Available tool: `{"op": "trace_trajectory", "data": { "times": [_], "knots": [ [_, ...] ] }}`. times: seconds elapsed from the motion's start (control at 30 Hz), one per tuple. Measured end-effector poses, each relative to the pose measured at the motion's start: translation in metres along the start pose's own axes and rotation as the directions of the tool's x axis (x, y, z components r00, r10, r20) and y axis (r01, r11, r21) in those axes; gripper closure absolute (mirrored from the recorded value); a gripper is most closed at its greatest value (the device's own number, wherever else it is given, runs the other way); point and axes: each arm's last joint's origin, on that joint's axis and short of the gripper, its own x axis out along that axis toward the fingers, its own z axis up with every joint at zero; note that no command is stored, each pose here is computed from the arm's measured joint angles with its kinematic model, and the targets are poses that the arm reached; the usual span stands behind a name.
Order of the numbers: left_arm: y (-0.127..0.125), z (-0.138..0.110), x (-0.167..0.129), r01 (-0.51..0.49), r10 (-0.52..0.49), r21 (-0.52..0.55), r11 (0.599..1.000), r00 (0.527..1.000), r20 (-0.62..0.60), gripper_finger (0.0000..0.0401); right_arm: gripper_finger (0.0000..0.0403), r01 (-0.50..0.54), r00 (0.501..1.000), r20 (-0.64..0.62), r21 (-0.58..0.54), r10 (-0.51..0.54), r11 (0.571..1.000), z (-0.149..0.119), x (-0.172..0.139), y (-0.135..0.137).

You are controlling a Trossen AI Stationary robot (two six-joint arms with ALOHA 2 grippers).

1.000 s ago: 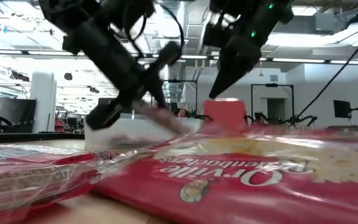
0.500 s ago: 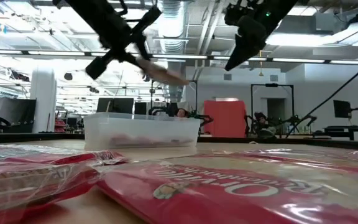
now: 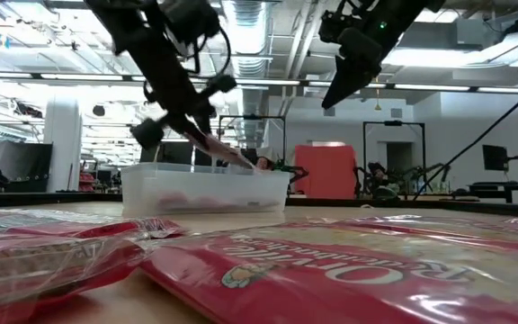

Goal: Sort popcorn bags into baskets
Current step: Put the red popcorn bag into the transparent bin

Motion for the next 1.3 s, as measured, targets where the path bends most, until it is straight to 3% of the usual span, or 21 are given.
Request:
{"op": "trace_trajectory", "data": {
  "times": [0.4,0.7,0.93,1.17,1.3],
  "knots": [
    [0.009,-0.01,0.027,-0.039,0.035,-0.059,0.998,0.997,-0.071,0.0383,0.0367,0.012,1.0,0.019,0.01,-0.013,1.0,0.002,0.001,-0.004],
    [0.005,-0.007,0.03,-0.007,0.004,-0.027,1.0,0.994,-0.109,0.0272,0.0382,0.013,0.999,0.04,0.016,-0.014,1.0,0.004,0.001,-0.006],
    [0.003,-0.001,0.035,0.003,0.001,0.019,1.0,0.98,-0.198,0.018,0.0368,0.009,0.999,0.046,0.017,-0.01,1.0,0.005,0.001,-0.005],
    [-0.008,0.014,0.029,0.081,-0.067,0.044,0.996,0.966,-0.251,0.0153,0.0364,0.007,0.999,0.053,0.018,-0.008,1.0,0.006,0.001,-0.005],
    [-0.008,0.016,0.025,0.073,-0.056,0.051,0.996,0.959,-0.279,0.0153,0.0371,0.005,0.998,0.059,0.018,-0.006,1.0,0.006,0.001,-0.004]
  ]
}}
